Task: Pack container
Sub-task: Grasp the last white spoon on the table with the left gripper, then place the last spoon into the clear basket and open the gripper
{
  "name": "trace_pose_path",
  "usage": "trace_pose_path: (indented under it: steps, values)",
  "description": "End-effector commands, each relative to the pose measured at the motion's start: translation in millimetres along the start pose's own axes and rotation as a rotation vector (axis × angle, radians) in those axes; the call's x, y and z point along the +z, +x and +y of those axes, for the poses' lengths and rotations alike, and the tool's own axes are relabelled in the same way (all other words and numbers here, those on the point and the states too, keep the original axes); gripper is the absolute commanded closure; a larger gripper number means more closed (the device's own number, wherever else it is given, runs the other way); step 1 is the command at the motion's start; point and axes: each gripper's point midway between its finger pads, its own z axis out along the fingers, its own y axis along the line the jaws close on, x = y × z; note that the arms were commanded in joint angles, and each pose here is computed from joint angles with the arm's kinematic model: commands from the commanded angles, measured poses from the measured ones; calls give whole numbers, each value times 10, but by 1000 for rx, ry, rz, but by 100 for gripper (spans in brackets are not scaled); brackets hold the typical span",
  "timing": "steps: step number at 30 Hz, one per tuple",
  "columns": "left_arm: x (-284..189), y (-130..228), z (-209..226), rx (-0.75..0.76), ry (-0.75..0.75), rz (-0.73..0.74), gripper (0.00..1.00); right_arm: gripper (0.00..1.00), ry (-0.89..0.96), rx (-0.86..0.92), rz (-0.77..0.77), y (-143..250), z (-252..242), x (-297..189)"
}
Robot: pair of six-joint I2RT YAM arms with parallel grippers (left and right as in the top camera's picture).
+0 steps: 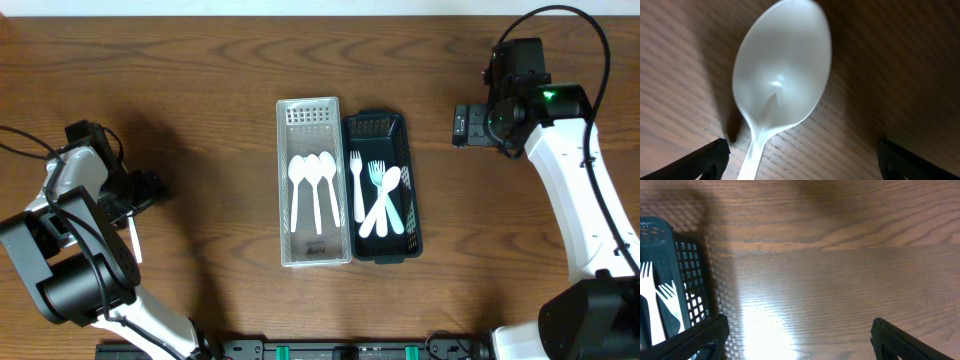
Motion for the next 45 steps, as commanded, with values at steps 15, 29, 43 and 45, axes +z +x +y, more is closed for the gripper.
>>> trace_pose_path:
  steps: [15,29,43,45]
  values:
    - [329,305,77,33,-42,150,65,6,26,-6,4,-6,-76,30]
    - [96,321,-322,82,89,136,94,6,25,-5,-1,-18,-73,30]
    - [-1660,896,-2036,649,280,-312,94,6,21,4,-29,-87,-62,29]
    - [-1790,1138,-2309,743,320,-348,94,6,20,9,-33,-96,-61,29]
